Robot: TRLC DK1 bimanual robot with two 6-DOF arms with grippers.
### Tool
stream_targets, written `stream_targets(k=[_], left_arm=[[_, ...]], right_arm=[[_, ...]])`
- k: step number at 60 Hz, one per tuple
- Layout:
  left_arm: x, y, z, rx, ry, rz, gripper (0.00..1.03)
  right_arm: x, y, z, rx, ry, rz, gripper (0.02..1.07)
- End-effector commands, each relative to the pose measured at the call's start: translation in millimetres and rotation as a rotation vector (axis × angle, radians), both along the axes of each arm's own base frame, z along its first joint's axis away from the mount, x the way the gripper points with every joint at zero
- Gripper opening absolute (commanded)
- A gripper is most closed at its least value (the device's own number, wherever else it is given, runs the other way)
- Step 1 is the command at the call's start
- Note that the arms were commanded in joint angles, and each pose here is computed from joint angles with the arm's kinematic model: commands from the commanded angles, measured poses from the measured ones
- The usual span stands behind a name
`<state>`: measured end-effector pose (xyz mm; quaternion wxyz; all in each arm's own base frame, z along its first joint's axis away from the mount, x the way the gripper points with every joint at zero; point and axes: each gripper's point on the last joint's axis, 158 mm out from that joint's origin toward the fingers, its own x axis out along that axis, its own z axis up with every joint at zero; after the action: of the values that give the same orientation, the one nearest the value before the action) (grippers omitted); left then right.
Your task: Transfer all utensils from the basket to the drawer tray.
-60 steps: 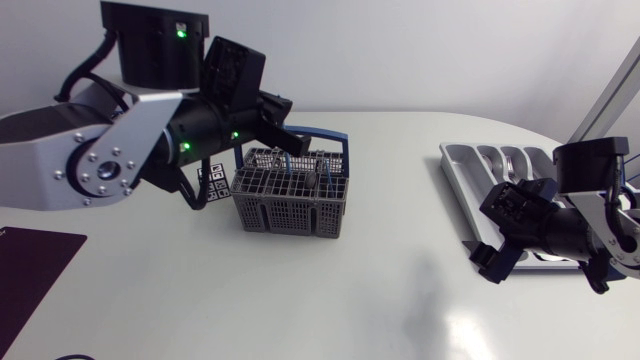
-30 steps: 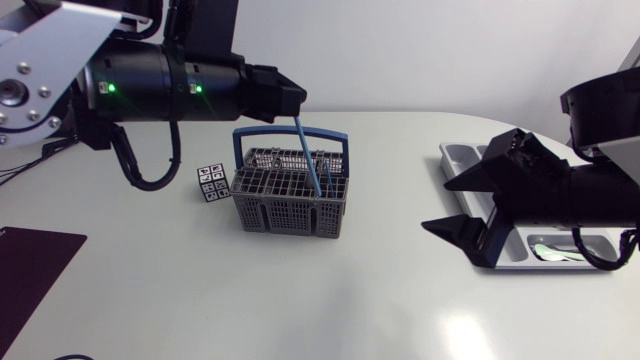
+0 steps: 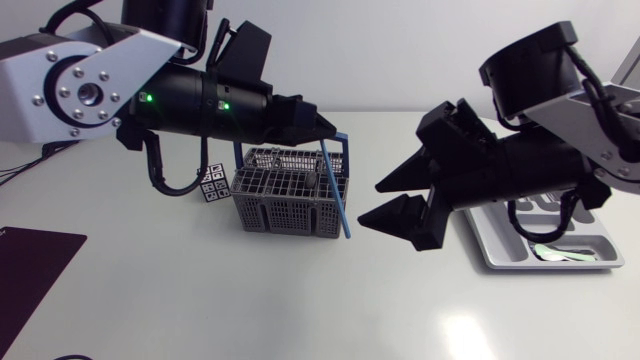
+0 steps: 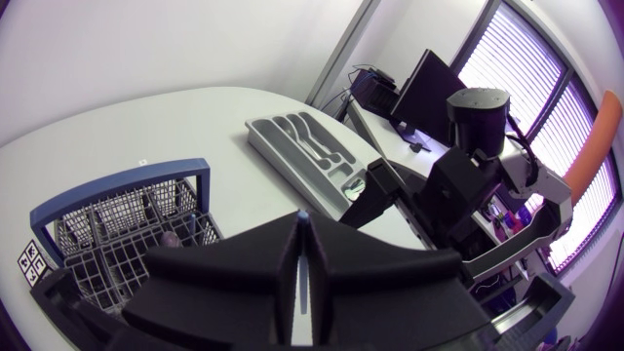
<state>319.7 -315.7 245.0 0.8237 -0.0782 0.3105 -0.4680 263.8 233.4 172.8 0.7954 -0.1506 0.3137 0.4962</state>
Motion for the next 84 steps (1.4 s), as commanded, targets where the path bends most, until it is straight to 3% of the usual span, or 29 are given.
stream_targets(k=[1, 27, 44, 56, 60, 68, 72, 84], left_arm=[[-0.3, -4.2, -0.6, -0.016, 0.033, -0.007, 0.04], [-6.5, -9.3, -3.6, -0.033, 0.065, -0.026, 0.04], [-7.5, -10.7, -2.9, -0.039, 0.074, -0.032, 0.04], [-7.1, -11.0, -0.9, -0.043, 0.073, -0.031, 0.04], [-8.4, -12.1, 0.1, -0.047, 0.076, -0.037, 0.12], [-9.5, -14.6, 10.0, -0.068, 0.07, -0.052, 0.51], [-7.8, -14.9, 17.7, -0.076, 0.059, -0.051, 0.65], [6.8, -4.5, 45.6, -0.108, 0.005, -0.016, 0.68]], right_arm=[[0.9, 13.7, 0.9, 0.025, 0.055, 0.004, 0.86], [2.8, 32.1, -10.9, 0.032, 0.119, 0.043, 0.39], [1.5, 37.2, -13.0, 0.032, 0.129, 0.059, 0.16], [-1.2, 37.1, -15.4, 0.031, 0.148, 0.064, 0.07], [-2.9, 36.3, -18.1, 0.025, 0.16, 0.064, 0.07], [-7.0, 32.1, -26.2, 0.007, 0.18, 0.067, 0.07], [-12.6, 28.4, -34.4, -0.012, 0.194, 0.079, 0.07], [-12.6, -9.9, -56.7, -0.077, 0.206, 0.056, 0.07]])
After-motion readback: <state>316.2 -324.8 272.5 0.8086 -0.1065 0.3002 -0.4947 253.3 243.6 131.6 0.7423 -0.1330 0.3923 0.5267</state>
